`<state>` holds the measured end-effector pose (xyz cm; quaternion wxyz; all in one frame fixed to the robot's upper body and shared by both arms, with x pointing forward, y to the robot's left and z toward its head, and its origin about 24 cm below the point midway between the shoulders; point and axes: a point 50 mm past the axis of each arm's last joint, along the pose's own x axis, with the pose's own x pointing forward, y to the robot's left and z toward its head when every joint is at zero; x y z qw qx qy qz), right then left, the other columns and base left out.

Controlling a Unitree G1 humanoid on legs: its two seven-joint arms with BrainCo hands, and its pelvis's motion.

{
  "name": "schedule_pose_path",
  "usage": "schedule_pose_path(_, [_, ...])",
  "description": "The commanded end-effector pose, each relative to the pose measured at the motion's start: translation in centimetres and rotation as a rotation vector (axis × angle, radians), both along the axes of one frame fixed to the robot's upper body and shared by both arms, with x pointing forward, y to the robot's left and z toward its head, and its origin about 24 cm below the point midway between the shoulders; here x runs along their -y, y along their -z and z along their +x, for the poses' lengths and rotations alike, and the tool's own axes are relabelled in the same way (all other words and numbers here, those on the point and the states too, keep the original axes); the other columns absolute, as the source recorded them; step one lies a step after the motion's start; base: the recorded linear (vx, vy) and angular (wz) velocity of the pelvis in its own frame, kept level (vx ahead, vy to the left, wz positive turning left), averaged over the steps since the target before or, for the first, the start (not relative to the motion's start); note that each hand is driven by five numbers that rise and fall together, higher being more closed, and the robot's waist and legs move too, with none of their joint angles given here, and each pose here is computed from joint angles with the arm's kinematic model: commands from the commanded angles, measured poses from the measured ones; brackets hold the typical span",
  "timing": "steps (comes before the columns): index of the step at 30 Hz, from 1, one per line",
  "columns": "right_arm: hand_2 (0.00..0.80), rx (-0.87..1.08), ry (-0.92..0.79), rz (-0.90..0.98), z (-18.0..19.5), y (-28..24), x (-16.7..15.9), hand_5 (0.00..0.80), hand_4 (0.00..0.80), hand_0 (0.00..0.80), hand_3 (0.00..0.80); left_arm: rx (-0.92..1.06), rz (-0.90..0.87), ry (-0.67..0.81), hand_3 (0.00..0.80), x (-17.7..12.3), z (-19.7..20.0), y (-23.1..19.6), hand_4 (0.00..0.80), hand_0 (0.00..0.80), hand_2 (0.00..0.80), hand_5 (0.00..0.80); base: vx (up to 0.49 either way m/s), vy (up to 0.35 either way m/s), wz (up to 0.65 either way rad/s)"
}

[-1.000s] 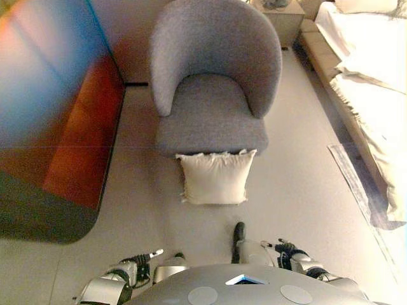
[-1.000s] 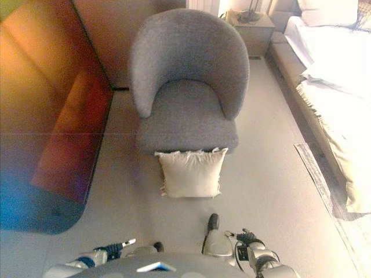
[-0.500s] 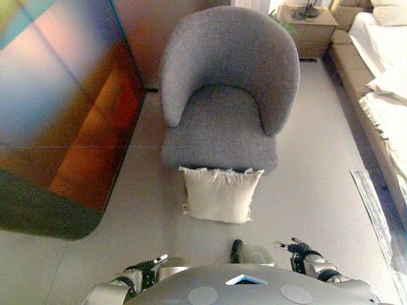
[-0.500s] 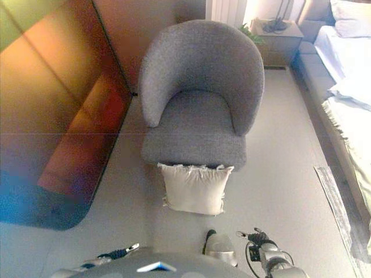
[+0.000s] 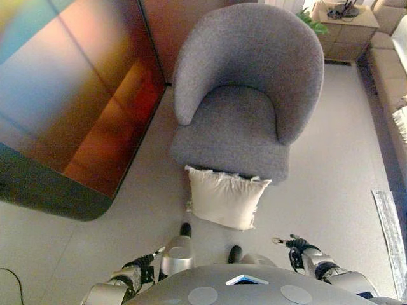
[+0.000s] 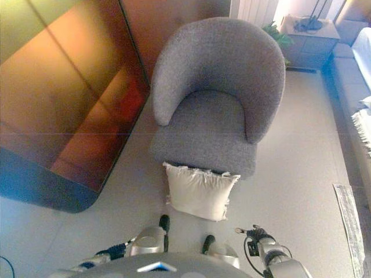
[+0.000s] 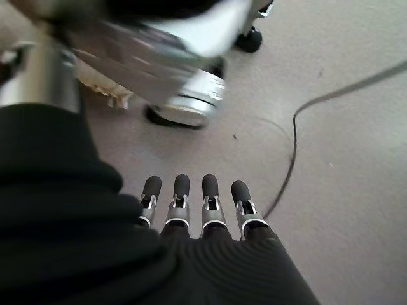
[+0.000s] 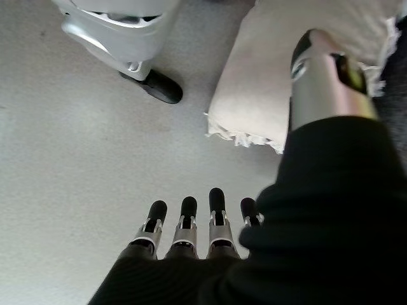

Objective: Pick up the cushion and take it to the sofa

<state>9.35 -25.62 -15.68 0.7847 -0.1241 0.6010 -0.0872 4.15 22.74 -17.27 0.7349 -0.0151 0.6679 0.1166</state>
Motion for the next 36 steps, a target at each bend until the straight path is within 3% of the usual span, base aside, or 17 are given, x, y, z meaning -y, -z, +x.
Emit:
schedule_pose_path(1, [0.000,0.103,0.039,-0.065,2.7,-1.0,0.9,0.000,0.000,0.000,0.000,0.119,0.044,-0.011,0.000,-0.3,3.1,-0.5,0.000,0.000,0.000,0.000,0.025,0.128,-0.40])
schedule_pose_path(7, [0.000,0.383,0.063,-0.119,9.8,-4.0,0.5,0.000,0.000,0.000,0.000,0.560,0.121,-0.004,0.000,-1.3,14.3,-4.7,0.000,0.000,0.000,0.000,-0.288,0.056,-0.28])
schedule_pose_path(8, [0.000,0.430,0.042,-0.140,11.4,-5.1,1.1,0.000,0.000,0.000,0.000,1.934,0.244,0.497,0.000,-0.2,19.1,-18.2,0.000,0.000,0.000,0.000,-0.157,0.174,-0.21])
schedule_pose_path(9, [0.000,0.468,0.035,-0.148,12.2,-5.8,1.3,0.000,0.000,0.000,0.000,1.997,0.221,0.482,0.000,0.5,21.6,-20.6,0.000,0.000,0.000,0.000,-0.139,0.163,-0.35])
schedule_pose_path(10, [0.000,0.512,0.033,-0.147,12.7,-6.2,0.9,0.000,0.000,0.000,0.000,1.990,0.290,0.512,0.000,4.5,24.3,-22.8,0.000,0.000,0.000,0.000,-0.106,0.069,-0.47])
schedule_pose_path(11, [0.000,0.543,0.030,-0.151,13.1,-6.5,0.5,0.000,0.000,0.000,0.000,0.736,0.103,-0.021,0.000,2.6,24.3,-13.4,0.000,0.000,0.000,0.000,-0.124,0.014,-0.45])
schedule_pose_path(13, [0.000,0.623,0.028,-0.145,14.9,-7.7,-0.8,0.000,0.000,0.000,0.000,0.858,0.201,0.015,0.000,2.4,24.9,-12.9,0.000,0.000,0.000,0.000,-0.172,-0.083,-0.20])
schedule_pose_path(17, [0.000,0.738,-0.035,-0.181,16.8,-9.1,-2.1,0.000,0.000,0.000,0.000,0.984,0.217,-0.083,0.000,1.9,25.5,-13.2,0.000,0.000,0.000,0.000,-0.122,-0.009,-0.41])
schedule_pose_path(19, [0.000,0.838,-0.029,-0.230,18.1,-10.7,-1.9,0.000,0.000,0.000,0.000,1.050,0.202,-0.142,0.000,1.5,25.6,-13.5,0.000,0.000,0.000,0.000,-0.116,-0.015,-0.09])
schedule_pose_path(22, [0.000,0.949,-0.023,-0.286,21.6,-15.4,1.3,0.000,0.000,0.000,0.000,1.079,0.191,-0.121,0.000,-0.5,27.2,-15.4,0.000,0.000,0.000,0.000,-0.047,-0.087,0.05])
schedule_pose_path(28, [0.000,1.172,-0.011,-0.384,23.5,-19.8,-0.1,0.000,0.000,0.000,0.000,1.150,0.151,-0.095,0.000,0.8,28.1,-16.5,0.000,0.000,0.000,0.000,-0.071,0.010,0.04])
schedule_pose_path(36, [0.000,1.326,0.009,-0.447,25.4,-24.9,1.4,0.000,0.000,0.000,0.000,1.240,0.117,-0.126,0.000,0.1,29.3,-18.4,0.000,0.000,0.000,0.000,-0.015,-0.002,-0.01])
